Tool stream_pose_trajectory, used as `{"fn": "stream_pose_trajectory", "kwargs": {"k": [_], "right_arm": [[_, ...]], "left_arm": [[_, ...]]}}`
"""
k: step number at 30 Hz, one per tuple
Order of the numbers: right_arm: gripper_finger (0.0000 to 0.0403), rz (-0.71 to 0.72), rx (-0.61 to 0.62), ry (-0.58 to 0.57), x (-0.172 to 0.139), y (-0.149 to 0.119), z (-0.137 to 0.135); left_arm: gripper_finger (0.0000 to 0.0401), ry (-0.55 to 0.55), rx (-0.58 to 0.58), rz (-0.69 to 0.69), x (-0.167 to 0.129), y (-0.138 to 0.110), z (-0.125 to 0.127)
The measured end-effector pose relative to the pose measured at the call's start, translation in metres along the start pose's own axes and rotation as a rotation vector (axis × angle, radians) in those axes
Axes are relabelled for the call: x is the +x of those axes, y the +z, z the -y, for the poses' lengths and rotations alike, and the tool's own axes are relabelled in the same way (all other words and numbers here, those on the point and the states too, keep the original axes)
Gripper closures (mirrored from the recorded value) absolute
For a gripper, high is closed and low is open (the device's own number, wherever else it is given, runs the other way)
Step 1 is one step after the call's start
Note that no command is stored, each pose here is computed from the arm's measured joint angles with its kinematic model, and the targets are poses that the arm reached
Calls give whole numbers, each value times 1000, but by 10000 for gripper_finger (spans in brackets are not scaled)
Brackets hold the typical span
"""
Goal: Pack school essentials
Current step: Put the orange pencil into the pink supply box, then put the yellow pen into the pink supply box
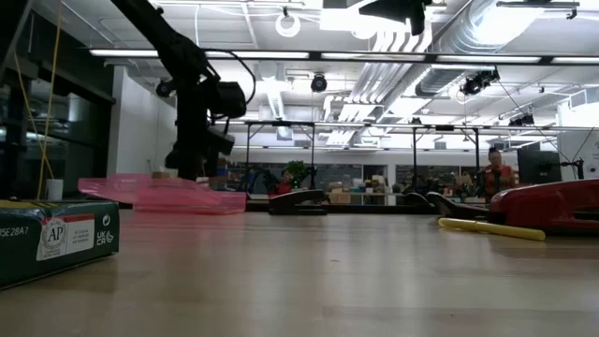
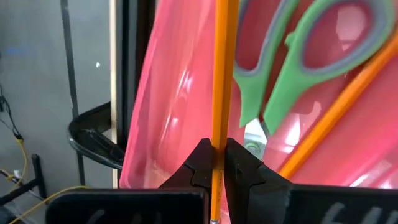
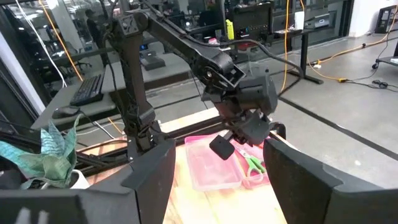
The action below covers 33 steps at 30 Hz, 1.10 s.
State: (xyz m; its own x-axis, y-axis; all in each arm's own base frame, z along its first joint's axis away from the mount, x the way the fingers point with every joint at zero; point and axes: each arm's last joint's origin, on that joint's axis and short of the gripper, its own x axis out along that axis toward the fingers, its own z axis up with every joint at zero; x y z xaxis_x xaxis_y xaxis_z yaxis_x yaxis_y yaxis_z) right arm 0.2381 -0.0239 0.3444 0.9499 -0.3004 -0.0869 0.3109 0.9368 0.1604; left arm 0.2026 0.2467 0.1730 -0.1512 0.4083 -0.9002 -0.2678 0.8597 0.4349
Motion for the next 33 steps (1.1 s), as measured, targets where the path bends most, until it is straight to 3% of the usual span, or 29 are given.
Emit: {"fn": "stream_pose_trajectory", "kwargs": {"k": [14, 26, 29, 33], "right_arm": [[167, 4, 27, -25, 0, 0, 1], [167, 4, 30, -25, 0, 0, 1], [167, 5, 27, -25, 0, 0, 1], [167, 6, 27, -25, 0, 0, 1]], "left_arm": [[394, -12, 73, -52, 14, 2, 4], [259, 19, 59, -84, 9, -1, 4], [231, 19, 43, -76, -7, -1, -2], [209, -38, -108, 65, -48, 3, -21]]}}
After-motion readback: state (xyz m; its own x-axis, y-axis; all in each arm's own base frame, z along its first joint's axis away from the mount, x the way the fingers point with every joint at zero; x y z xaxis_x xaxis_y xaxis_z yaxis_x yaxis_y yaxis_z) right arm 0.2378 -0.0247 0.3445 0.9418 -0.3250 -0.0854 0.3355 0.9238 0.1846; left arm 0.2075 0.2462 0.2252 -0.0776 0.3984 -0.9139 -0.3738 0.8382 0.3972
